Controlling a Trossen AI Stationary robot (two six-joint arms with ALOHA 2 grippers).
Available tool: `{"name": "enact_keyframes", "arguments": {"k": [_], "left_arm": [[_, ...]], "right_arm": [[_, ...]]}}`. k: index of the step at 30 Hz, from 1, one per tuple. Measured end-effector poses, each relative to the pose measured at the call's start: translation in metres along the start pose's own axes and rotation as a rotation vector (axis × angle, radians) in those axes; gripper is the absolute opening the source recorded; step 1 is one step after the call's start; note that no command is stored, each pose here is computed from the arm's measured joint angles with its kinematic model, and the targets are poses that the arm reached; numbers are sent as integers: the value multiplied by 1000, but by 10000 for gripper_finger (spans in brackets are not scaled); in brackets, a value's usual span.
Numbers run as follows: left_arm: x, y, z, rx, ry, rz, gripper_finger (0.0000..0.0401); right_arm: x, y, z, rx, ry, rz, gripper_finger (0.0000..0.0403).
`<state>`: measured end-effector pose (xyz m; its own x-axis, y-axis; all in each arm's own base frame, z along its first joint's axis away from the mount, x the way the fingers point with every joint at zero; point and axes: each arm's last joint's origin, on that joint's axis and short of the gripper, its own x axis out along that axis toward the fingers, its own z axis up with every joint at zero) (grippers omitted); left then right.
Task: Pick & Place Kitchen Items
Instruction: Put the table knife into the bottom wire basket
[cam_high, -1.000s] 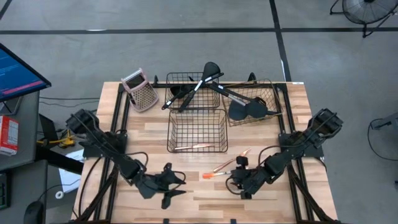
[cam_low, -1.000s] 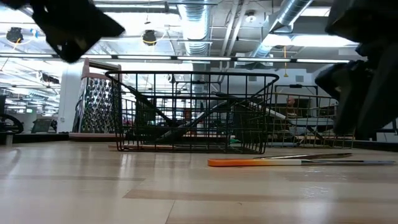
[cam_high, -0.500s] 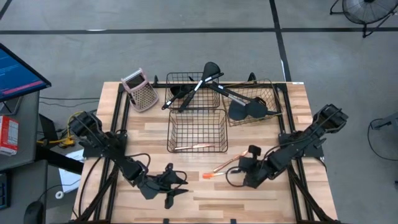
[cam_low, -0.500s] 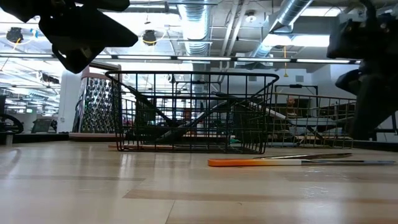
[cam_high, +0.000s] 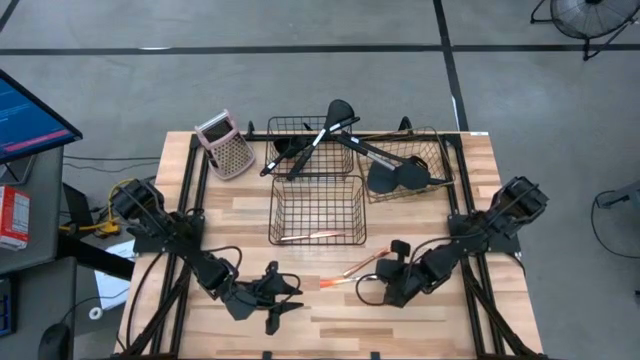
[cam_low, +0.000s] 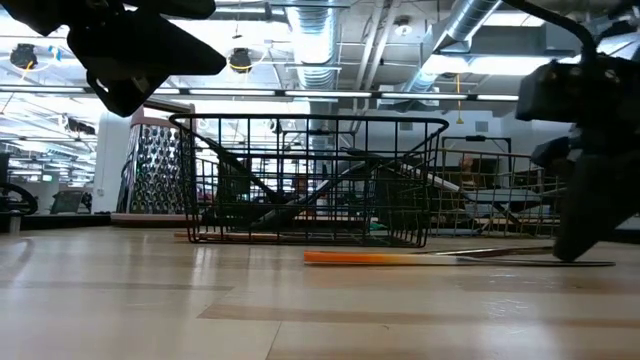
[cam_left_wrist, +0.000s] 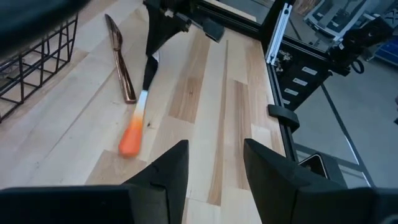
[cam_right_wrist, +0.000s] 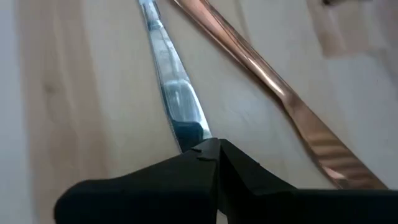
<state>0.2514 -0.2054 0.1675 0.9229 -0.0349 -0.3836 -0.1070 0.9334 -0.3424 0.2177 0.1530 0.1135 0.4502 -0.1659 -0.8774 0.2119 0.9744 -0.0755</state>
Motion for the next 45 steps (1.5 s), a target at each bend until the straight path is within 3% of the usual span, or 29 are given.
{"name": "enact_keyframes", "arguments": {"k": [13,26,31,39,45], "left_arm": [[9,19,1,20,13,72,138],[12,33,-27,73,98,93,95],[22,37,-47,101,132,119,100],[28,44,-53,105,113,185,105],[33,48,-60,102,156,178,62]], "right_arm": [[15,15,20,13,-98,142,0],[21,21,31,-25,-94,148,0],[22,22,32,-20,-98,154,0],[21,22,32,-19,-99,158,0],[22,22,32,-19,-98,159,0]]}}
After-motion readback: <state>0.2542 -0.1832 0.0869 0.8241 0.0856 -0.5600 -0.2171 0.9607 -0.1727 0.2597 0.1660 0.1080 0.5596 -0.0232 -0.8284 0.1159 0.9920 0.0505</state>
